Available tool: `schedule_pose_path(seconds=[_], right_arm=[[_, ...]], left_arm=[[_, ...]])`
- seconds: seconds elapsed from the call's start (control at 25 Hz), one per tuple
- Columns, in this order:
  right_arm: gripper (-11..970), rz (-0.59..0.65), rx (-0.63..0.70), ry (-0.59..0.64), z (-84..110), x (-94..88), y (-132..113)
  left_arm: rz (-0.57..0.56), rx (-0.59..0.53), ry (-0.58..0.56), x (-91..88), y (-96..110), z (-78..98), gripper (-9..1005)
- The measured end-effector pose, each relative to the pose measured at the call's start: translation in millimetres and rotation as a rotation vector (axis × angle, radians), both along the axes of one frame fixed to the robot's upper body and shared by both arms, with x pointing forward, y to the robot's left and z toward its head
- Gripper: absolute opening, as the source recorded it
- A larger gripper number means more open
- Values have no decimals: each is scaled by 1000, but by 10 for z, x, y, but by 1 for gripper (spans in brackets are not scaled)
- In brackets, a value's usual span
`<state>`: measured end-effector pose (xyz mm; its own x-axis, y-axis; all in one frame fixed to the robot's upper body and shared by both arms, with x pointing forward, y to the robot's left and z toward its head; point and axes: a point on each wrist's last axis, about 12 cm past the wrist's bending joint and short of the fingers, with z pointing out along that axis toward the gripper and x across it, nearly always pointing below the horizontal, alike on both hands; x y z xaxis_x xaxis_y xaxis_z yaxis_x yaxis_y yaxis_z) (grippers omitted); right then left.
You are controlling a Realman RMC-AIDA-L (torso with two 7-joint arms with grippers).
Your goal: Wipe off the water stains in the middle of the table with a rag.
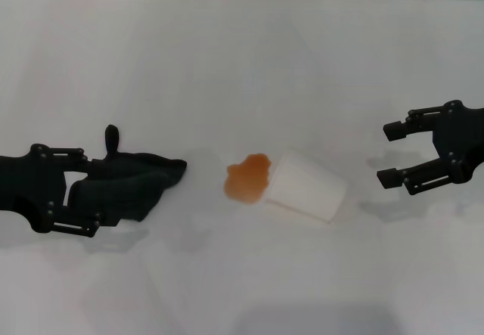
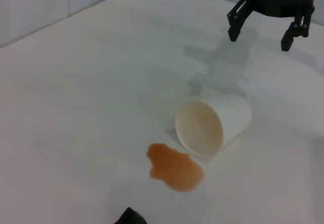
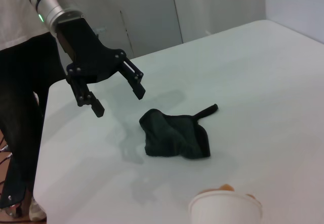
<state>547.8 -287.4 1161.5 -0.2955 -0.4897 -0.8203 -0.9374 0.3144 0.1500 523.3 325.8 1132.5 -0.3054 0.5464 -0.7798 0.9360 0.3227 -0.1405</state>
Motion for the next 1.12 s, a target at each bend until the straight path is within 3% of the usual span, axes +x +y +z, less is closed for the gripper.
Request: schedule_pose_path(seconds=[0.84, 1.12], right_arm=[[853, 0, 1, 26, -61, -32, 27], [850, 38, -91, 89, -71, -12, 265]], left_arm=[[-35, -1, -1, -32, -58, -43, 843], [-75, 9, 0, -110, -141, -158, 843]])
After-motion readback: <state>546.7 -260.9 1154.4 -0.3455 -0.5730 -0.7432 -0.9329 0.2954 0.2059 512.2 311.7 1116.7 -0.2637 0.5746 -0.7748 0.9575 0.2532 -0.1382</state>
